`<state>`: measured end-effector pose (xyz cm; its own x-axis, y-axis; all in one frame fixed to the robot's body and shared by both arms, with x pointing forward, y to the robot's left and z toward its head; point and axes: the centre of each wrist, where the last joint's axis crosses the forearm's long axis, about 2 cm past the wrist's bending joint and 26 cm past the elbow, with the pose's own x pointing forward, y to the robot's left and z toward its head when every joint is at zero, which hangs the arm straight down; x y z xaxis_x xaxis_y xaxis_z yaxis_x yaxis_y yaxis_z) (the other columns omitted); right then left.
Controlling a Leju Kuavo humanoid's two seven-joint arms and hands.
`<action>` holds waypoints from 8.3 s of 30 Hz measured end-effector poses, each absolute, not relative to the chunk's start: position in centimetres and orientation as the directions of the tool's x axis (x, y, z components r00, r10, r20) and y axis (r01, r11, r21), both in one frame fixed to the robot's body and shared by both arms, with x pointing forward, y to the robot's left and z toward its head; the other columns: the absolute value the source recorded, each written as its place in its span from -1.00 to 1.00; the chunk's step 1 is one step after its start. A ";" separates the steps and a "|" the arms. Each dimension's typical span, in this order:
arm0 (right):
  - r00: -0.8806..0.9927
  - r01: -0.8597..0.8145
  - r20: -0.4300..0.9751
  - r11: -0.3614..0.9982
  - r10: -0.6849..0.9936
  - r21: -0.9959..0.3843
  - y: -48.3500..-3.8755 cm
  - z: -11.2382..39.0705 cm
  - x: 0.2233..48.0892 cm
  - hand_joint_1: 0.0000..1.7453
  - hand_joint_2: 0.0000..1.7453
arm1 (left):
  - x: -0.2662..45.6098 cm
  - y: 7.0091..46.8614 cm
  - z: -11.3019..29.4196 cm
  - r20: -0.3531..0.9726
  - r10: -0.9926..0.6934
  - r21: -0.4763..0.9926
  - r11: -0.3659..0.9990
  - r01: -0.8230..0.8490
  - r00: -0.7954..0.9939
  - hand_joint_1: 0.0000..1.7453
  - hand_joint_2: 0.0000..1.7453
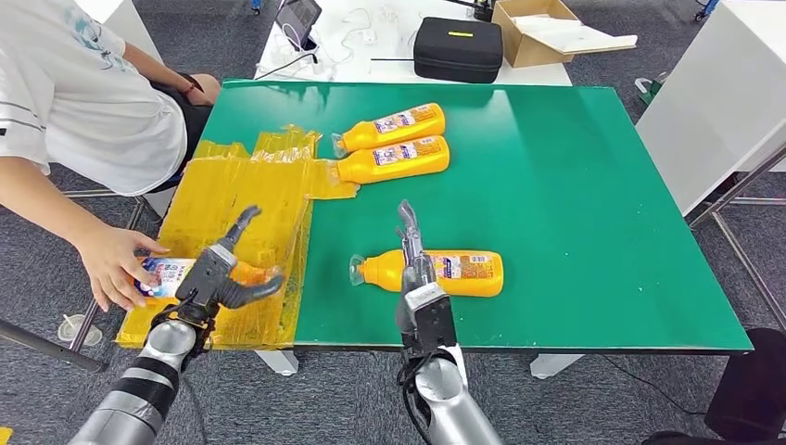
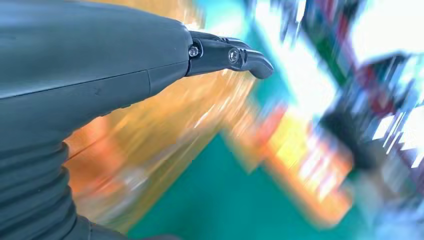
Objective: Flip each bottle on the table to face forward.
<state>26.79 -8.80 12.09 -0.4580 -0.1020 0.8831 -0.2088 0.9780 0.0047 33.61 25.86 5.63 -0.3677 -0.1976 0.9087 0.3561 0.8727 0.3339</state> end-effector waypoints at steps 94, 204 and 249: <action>-0.552 -0.009 0.762 0.911 0.339 -0.412 -15.9 8.4 28.3 1.00 1.00 | 25.8 13.8 8.8 0.760 0.647 -0.534 0.673 0.512 -0.059 -1.00 1.00; -0.568 -0.324 0.778 0.942 -0.267 0.087 -9.4 15.3 27.5 -1.00 -1.00 | 35.4 29.7 4.7 0.397 -0.746 0.915 0.273 0.298 -0.534 1.00 1.00; -0.435 -0.393 0.855 0.914 -0.282 0.101 -8.1 12.9 28.0 -1.00 1.00 | 36.7 34.8 6.4 0.783 -0.561 0.534 0.385 0.753 -0.268 -1.00 -1.00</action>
